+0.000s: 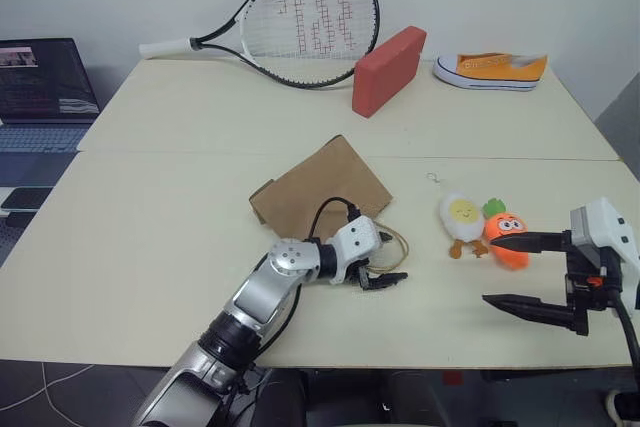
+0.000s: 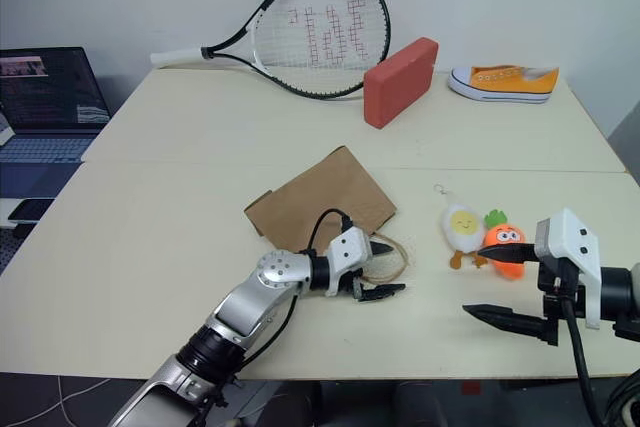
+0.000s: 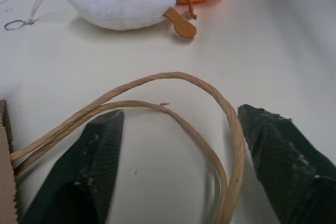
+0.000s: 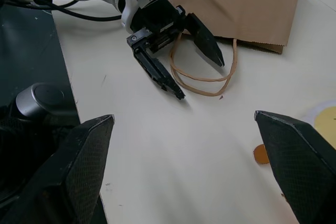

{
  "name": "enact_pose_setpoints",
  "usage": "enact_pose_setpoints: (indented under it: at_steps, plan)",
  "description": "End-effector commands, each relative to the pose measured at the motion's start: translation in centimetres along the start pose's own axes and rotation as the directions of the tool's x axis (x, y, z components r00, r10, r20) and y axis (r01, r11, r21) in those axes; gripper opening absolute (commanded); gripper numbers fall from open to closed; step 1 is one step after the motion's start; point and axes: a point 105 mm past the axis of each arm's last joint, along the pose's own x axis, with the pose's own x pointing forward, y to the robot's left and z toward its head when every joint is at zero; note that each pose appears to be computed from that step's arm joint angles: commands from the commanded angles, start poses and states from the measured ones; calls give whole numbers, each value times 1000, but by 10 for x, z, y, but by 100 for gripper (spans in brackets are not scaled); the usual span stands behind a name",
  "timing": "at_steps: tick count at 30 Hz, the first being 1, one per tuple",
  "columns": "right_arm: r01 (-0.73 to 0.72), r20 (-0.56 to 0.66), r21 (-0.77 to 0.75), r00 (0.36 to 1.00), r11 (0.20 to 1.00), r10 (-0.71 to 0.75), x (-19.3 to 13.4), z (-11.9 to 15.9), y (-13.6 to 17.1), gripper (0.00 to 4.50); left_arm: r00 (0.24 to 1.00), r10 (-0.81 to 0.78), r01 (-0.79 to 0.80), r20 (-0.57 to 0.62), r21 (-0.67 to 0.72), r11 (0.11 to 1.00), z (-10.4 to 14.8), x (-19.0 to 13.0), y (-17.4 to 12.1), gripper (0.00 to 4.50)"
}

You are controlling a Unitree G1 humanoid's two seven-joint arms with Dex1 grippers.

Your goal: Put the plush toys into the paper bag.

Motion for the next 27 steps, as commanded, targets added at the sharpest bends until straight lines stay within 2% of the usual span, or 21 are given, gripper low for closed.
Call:
enact_pose_setpoints:
  at_steps: [1, 7, 9, 15, 19, 23, 27]
  plan:
    - [-10, 21, -28, 1000, 1000, 11, 2, 6, 6, 450, 998, -3, 1, 62, 39, 999, 19, -3, 5, 242]
    - [-9, 62, -17, 998, 1000, 10, 13, 7, 8, 450, 994, -26, 24, 103, 13, 1000, 32, -9, 4, 47]
    - [16, 90, 7, 996, 1000, -16, 23, 7, 5, 450, 991, -18, 20, 133, -15, 1000, 40, -13, 6, 2]
    - [80, 202, 84, 975, 993, -96, 62, 5, -4, 450, 976, -11, 36, 217, -111, 993, 64, -32, 10, 2]
    - [80, 264, 131, 958, 988, -112, 89, 4, -5, 363, 961, -8, 60, 276, -179, 982, 81, -49, 17, 0]
    - [59, 315, 150, 943, 987, -105, 115, 8, 0, 218, 950, 7, 72, 313, -240, 968, 92, -62, 24, 0]
    - [85, 389, 180, 909, 980, -151, 143, 17, -4, 78, 956, -18, 95, 293, -253, 963, 90, -68, 22, 0]
